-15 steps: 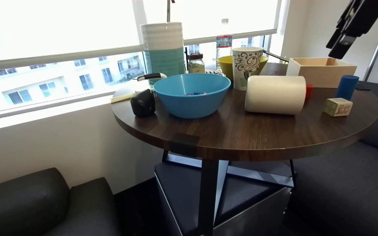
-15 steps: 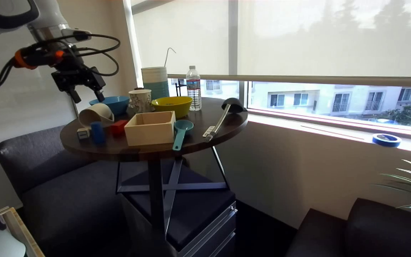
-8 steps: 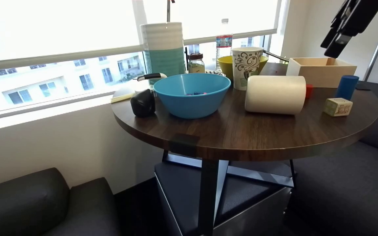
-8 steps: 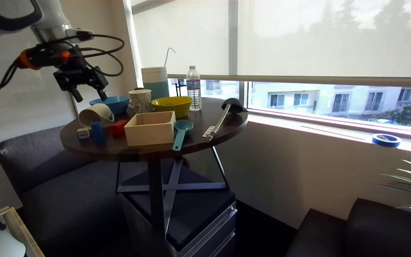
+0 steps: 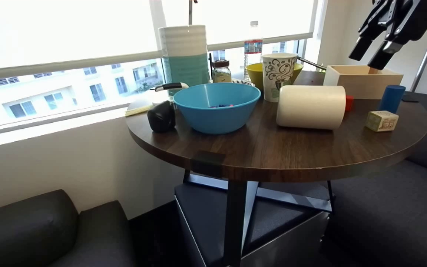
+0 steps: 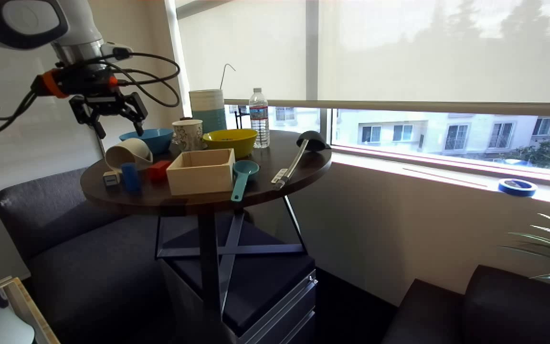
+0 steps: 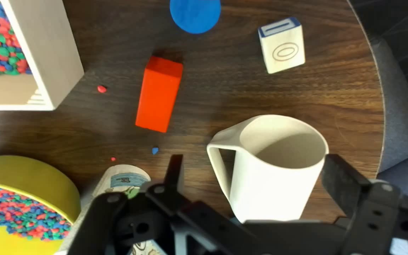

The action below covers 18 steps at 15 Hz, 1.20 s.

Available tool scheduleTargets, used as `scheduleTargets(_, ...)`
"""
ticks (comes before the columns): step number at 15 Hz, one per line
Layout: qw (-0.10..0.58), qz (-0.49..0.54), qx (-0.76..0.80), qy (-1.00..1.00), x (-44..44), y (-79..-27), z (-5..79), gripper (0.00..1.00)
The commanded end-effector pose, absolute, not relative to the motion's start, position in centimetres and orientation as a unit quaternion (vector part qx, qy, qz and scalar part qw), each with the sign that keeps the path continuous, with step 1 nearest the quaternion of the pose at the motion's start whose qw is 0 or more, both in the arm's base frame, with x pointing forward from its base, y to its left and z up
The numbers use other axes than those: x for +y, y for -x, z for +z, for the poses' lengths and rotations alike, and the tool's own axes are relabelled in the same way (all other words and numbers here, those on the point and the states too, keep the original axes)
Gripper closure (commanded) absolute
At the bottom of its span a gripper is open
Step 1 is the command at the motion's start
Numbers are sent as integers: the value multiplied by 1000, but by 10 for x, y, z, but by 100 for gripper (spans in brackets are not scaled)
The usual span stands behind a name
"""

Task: Lift the laying mug cup and position it upright on the table

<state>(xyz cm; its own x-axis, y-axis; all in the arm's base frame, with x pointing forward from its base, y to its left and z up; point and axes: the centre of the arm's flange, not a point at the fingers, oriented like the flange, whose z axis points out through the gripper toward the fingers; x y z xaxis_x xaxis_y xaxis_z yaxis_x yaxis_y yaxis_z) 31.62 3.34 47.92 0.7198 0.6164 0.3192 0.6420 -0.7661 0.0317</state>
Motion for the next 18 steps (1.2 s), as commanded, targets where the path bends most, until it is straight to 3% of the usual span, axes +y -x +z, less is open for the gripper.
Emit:
scheduleTargets(1,68,-174,-389,902,36,-317,450,0)
scheduleTargets(18,28,-182,-458,870,33,-347,449,0)
